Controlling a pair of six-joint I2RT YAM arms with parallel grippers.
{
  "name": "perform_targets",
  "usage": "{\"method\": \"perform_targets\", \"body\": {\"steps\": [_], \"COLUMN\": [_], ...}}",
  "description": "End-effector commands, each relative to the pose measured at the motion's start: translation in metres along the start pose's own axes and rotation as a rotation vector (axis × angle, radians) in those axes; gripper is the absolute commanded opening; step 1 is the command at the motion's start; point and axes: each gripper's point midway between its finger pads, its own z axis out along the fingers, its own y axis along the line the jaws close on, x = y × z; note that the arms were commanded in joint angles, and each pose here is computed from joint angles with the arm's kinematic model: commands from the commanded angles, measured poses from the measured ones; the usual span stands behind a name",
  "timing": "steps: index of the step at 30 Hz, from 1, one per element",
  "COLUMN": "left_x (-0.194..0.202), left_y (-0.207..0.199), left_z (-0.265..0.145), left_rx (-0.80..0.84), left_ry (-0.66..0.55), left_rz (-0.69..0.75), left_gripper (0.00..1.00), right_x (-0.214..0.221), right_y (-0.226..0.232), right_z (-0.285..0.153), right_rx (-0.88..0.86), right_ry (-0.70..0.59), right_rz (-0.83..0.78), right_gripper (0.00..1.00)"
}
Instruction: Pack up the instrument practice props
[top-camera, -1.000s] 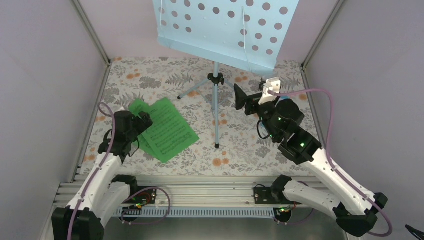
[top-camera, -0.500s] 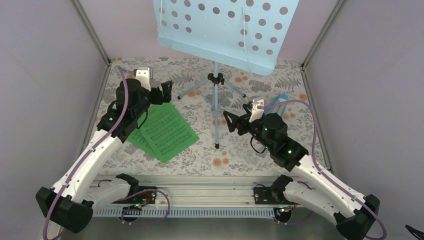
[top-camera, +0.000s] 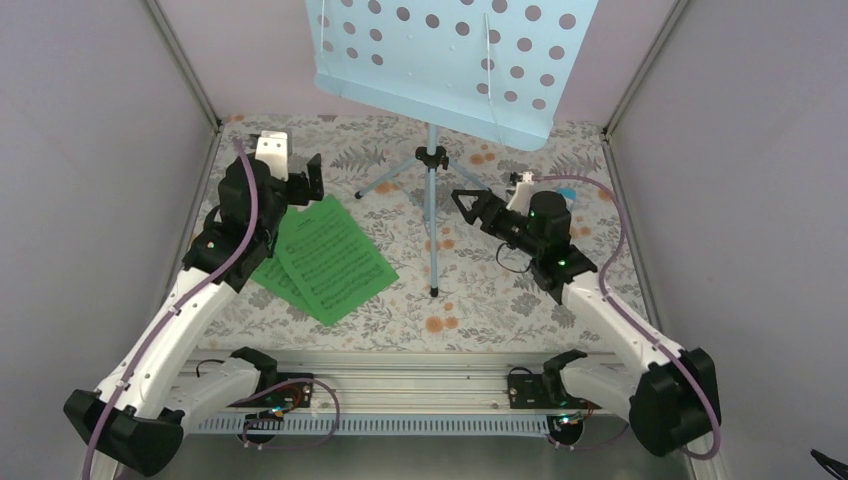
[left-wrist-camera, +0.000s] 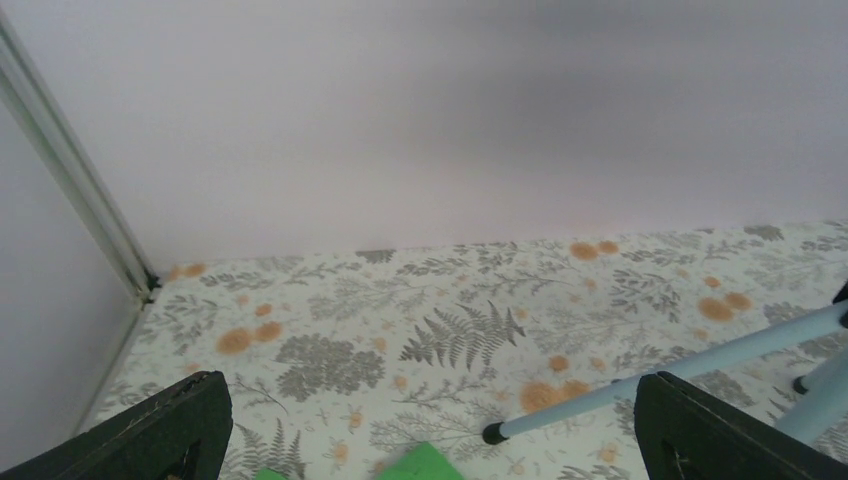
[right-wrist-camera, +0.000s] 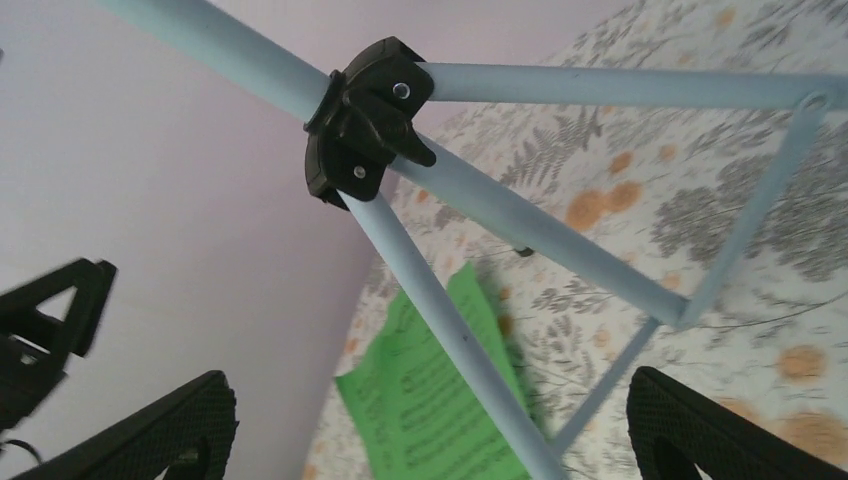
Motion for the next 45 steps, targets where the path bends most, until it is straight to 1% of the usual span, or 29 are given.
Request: {"method": "perform_targets", "body": {"steps": [1,7,10,16,17,20,25,28,32,38,42,45], "left_x": [-0.018,-0.005,0.001,0.01,0.011,0.012,0.015,0.016,0.017,0.017,0.019,0.018], "left_y": [0.012,0.012,0.014,0.015,0.015,0.014,0.013,0.013,0.012,0.011,0.011,0.011], "left_z": [-0.003,0.007,0.009,0.011,0.011,0.012,0.012,0.012,0.013,0.011,0.012,0.012], "left_rx": [-0.071,-0.084,-0.093,-0.096,-0.093,-0.089,-0.085,-0.083,-0.078,-0.07,-0.071,-0.071], "left_ry": [-0.07,-0.032,-0.025,-0.006,-0.005,0.001,0.007,0.01,0.013,0.011,0.013,0.013], "left_rz": [0.059,0.1,0.116,0.133,0.135,0.137,0.138,0.138,0.137,0.128,0.125,0.122], "left_gripper": [1.0,1.0,1.0,1.0,1.0,1.0,1.0,1.0,1.0,1.0,1.0,1.0], "right_x": [-0.02,-0.031,-0.036,-0.044,-0.046,-0.05,-0.051,-0.052,-0.055,-0.064,-0.075,-0.078], "right_y": [0.042,0.032,0.031,0.032,0.032,0.029,0.026,0.023,0.021,0.023,0.026,0.026], "right_z": [0.007,0.027,0.037,0.06,0.064,0.073,0.079,0.078,0.076,0.075,0.076,0.075], "right_rx": [-0.208,-0.23,-0.261,-0.299,-0.306,-0.31,-0.303,-0.29,-0.267,-0.247,-0.203,-0.188], "right_ry": [0.0,-0.029,-0.033,-0.007,-0.003,-0.004,-0.002,-0.02,-0.042,-0.074,-0.103,-0.115], "right_rz": [0.21,0.4,0.494,0.582,0.6,0.635,0.655,0.66,0.641,0.601,0.539,0.526], "right_gripper": [0.93,0.97,0.97,0.91,0.87,0.81,0.71,0.64,0.58,0.52,0.52,0.52]}}
